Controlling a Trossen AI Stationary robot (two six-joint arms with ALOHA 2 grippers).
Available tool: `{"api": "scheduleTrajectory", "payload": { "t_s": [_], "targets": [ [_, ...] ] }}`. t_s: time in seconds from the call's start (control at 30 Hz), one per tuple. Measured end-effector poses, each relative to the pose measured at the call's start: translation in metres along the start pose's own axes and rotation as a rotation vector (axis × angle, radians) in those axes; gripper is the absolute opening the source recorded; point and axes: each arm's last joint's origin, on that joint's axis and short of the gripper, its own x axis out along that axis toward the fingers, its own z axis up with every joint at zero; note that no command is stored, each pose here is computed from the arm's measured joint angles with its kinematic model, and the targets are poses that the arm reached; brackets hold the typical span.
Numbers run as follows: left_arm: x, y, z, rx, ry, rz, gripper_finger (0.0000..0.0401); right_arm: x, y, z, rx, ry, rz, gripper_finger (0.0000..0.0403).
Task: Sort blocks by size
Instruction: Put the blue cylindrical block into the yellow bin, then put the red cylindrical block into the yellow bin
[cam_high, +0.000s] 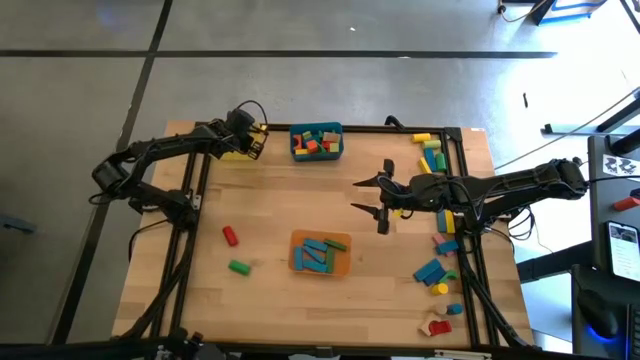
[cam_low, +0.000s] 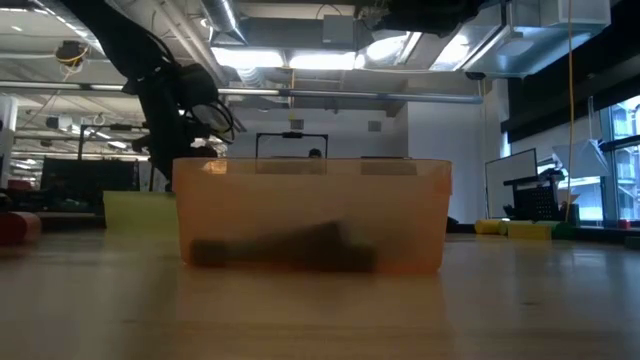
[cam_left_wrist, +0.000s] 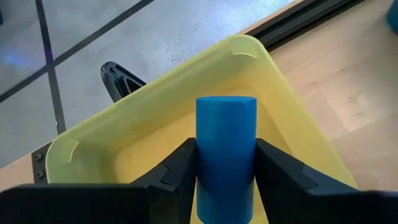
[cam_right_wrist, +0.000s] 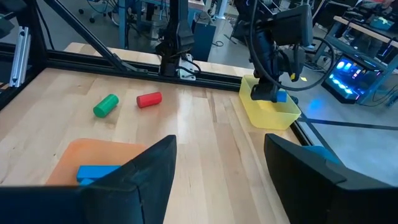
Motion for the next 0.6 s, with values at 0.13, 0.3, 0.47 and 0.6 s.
{"api": "scheduleTrajectory", "payload": {
  "t_s": [0.13, 0.3, 0.47, 0.6],
  "targets": [
    [0.0000, 0.0000, 0.0001, 0.029, -0.001, -0.001, 0.0144, 0.0000, 0.0000, 0.0000, 0.000, 0.000, 0.000, 0.0241],
    [0.0000, -0.0002, 0.0002, 0.030, -0.002, -0.003, 0.0180, 0.0000, 0.0000, -0.0001, 0.000, 0.001, -0.001, 0.0241],
    [-0.0013, -0.0019, -0.0007, 0.039, 0.002, -0.007, 0.0199, 0.0000, 0.0000, -0.0001, 0.000, 0.001, -0.001, 0.0241],
    [-0.0100, -0.0069, -0.0027, 0.072, 0.000, -0.026, 0.0202, 0.0000, 0.0000, -0.0001, 0.000, 0.001, -0.001, 0.0241]
  ]
}}
